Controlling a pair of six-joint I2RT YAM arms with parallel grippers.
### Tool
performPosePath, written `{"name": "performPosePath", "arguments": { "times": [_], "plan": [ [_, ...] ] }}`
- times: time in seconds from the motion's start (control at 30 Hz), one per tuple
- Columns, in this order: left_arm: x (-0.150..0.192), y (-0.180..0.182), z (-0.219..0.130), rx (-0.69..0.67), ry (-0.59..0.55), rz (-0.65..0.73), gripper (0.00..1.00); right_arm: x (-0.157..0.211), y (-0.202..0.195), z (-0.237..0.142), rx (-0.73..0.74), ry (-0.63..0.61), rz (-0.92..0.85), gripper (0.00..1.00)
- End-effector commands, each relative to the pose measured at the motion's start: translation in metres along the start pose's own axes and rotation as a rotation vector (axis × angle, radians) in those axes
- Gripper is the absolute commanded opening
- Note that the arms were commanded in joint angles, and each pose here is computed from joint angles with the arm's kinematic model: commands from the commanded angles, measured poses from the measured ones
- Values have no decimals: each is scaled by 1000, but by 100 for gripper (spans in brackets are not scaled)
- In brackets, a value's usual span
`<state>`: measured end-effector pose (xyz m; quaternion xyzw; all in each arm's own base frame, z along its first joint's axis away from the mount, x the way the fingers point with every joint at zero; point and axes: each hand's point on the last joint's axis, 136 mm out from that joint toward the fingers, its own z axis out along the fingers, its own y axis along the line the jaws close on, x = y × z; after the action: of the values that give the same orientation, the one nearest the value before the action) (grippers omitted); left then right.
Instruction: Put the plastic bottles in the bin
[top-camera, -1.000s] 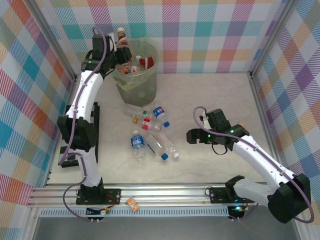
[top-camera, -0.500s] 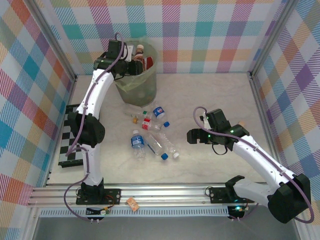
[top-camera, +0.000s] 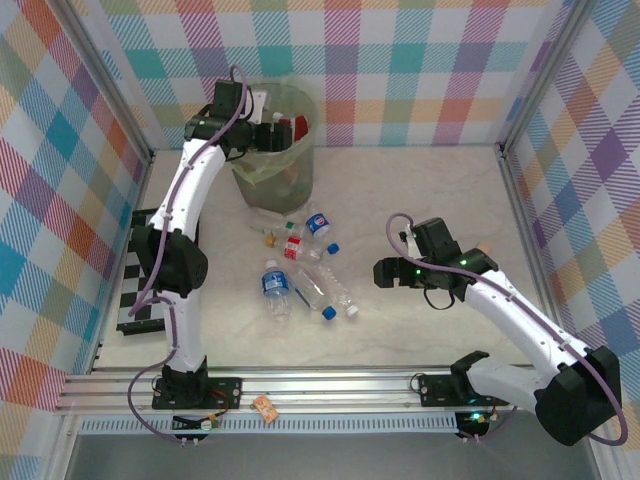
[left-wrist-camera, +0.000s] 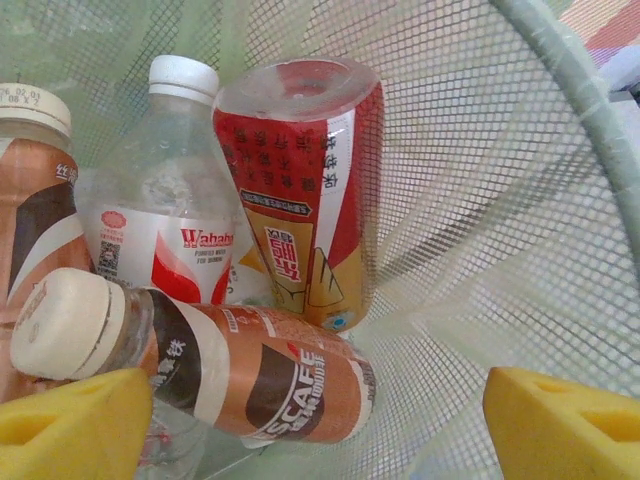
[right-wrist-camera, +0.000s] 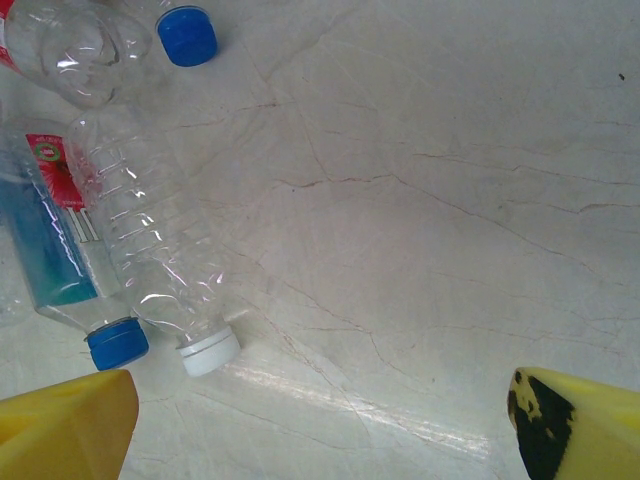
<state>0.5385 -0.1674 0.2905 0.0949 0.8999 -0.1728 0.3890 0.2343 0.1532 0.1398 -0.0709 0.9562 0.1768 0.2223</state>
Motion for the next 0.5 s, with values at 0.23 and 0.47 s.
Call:
{"name": "performPosePath", "arguments": {
  "times": [0.23,0.47],
  "plan": [
    [-15,-27,-56,25,-65,63,88,0,2,1,-16,8,7,95],
    [-32,-43,-103,17,-158,92,94,-2,5,3,-35,6,10,95]
  ]
}}
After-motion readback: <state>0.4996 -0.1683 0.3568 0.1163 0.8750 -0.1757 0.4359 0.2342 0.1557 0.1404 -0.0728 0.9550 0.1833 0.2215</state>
